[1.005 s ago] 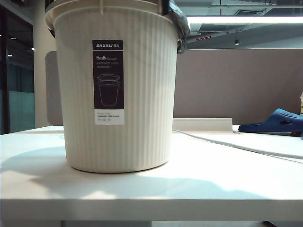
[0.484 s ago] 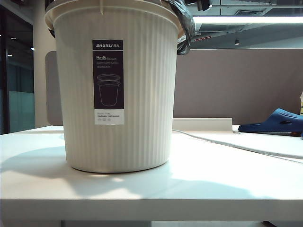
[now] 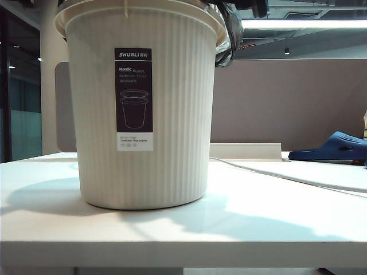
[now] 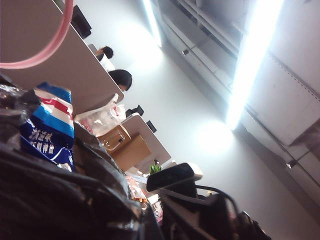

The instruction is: Open the ring lid of the trash can, pull out the black garbage bag inside, and place it on the table.

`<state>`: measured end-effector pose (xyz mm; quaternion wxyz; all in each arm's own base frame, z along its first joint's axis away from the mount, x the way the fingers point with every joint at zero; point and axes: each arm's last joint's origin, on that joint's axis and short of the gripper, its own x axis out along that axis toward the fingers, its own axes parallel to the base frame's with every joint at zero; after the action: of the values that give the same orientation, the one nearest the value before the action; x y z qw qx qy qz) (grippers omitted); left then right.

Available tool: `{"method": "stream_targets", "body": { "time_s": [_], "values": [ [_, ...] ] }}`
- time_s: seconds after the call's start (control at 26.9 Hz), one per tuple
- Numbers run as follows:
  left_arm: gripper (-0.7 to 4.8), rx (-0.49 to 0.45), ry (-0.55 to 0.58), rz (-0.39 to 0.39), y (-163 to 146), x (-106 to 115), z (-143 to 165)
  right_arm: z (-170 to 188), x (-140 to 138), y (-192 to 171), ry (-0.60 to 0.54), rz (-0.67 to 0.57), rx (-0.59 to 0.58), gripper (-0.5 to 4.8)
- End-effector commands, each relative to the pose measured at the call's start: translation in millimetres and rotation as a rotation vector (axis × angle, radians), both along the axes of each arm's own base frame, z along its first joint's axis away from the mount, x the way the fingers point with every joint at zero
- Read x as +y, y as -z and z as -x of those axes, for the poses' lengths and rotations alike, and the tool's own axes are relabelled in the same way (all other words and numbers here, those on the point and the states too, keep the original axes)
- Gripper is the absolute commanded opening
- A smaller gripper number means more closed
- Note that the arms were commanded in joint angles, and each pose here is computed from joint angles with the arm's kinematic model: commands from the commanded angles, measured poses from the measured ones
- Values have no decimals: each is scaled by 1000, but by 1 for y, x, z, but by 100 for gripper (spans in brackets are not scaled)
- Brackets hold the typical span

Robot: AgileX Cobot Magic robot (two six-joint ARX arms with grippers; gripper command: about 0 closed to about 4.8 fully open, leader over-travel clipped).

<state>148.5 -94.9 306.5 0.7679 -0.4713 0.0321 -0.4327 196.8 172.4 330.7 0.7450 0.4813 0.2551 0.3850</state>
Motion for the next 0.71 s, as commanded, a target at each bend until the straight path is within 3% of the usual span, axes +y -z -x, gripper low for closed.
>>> {"method": "stream_targets", "body": {
  "time_s": [0.04,0.11,0.3,0.45,0.71],
  "values": [
    [-6,-28,18,-2,-4,0,1,-1,-1,-2,19,-6,-5,268],
    [-6,-28,18,-2,-4,0,1,-2,-1,-1,29,-3,-2,231],
    [-6,-27,20,-10,-3,0,1,-4,1,2,31,18,-15,70],
    [-6,-38,17,-21,-3,0,1,-4,1,1,27,23,-36,9],
    [-6,-36,-14,-12,-3,0,1,-3,2,-1,4,32,-90,-2]
  ]
}}
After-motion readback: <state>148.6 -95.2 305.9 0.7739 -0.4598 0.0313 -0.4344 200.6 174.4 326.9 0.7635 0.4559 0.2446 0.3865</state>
